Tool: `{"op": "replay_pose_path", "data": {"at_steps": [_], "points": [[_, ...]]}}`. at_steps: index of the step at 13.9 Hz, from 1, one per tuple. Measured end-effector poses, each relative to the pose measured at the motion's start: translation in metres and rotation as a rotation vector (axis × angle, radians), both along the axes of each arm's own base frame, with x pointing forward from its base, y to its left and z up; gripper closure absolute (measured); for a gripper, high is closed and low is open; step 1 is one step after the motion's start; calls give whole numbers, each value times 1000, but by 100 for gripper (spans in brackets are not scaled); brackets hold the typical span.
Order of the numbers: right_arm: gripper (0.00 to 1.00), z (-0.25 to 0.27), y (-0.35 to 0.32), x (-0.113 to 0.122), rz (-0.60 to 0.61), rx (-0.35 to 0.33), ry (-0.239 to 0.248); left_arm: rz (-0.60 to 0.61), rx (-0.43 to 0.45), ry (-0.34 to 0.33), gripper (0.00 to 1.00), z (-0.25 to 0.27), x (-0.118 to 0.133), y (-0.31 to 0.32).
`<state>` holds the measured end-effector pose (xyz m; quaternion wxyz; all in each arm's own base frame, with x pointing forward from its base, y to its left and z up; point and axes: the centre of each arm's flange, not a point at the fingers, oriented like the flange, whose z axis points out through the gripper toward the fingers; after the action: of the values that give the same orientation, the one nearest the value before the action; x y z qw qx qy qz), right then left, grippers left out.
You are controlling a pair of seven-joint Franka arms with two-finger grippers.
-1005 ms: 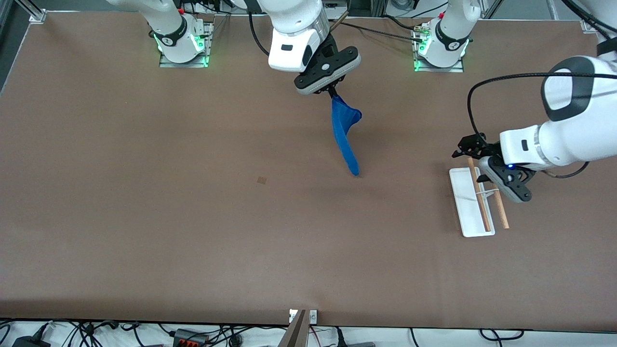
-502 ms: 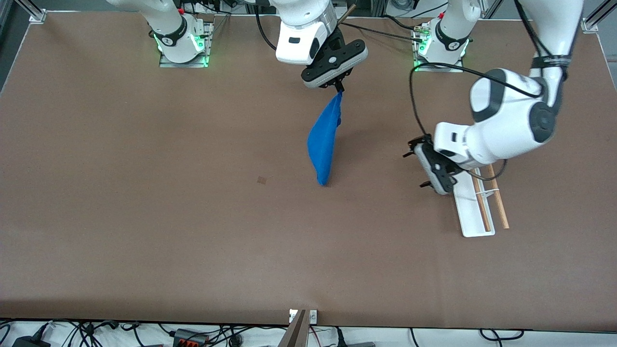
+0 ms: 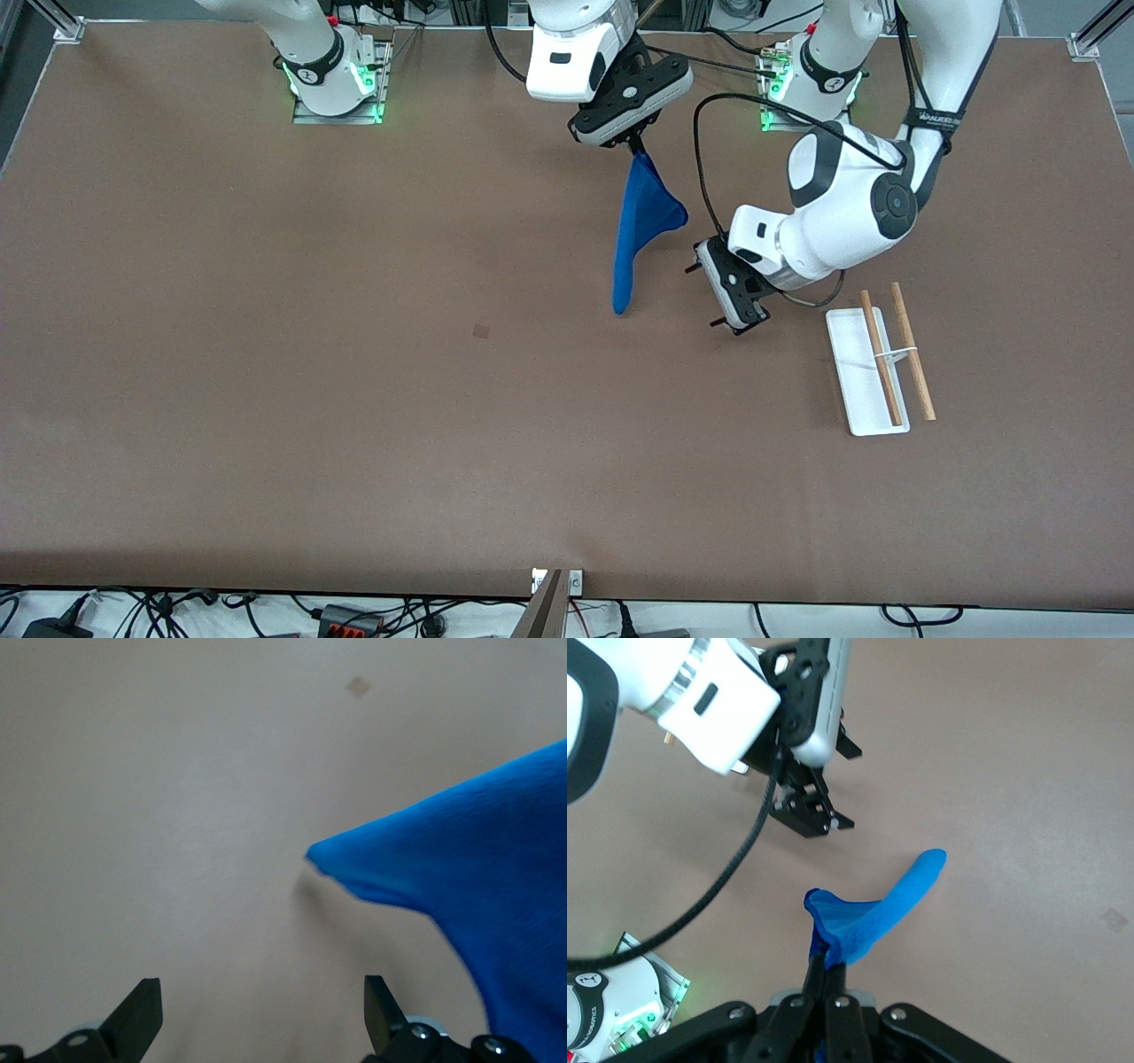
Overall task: Pass towel and hang on rack
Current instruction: 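Hold the towel up while the left gripper reaches toward it, then grasp the hanging towel with the left gripper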
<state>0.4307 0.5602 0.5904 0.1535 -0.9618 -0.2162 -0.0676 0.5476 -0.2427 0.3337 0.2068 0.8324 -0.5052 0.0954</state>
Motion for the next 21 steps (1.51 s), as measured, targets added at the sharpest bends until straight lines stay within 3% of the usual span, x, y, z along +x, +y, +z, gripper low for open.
{"op": "replay_pose_path", "data": {"at_steps": [7,11,15,21], "points": [[98,0,-1,1,-2,0,-1,-180,-58,-83,0,-33,-16,26],[98,0,-1,1,-2,0,-1,-272,-167,-105,0,-52,-38,18],[98,0,-1,1,-2,0,-1,-319,-251,-98,0,-65,-66,-6],[98,0,-1,1,-2,-1,-1,-378,-331,-145,0,-82,-87,1]]}}
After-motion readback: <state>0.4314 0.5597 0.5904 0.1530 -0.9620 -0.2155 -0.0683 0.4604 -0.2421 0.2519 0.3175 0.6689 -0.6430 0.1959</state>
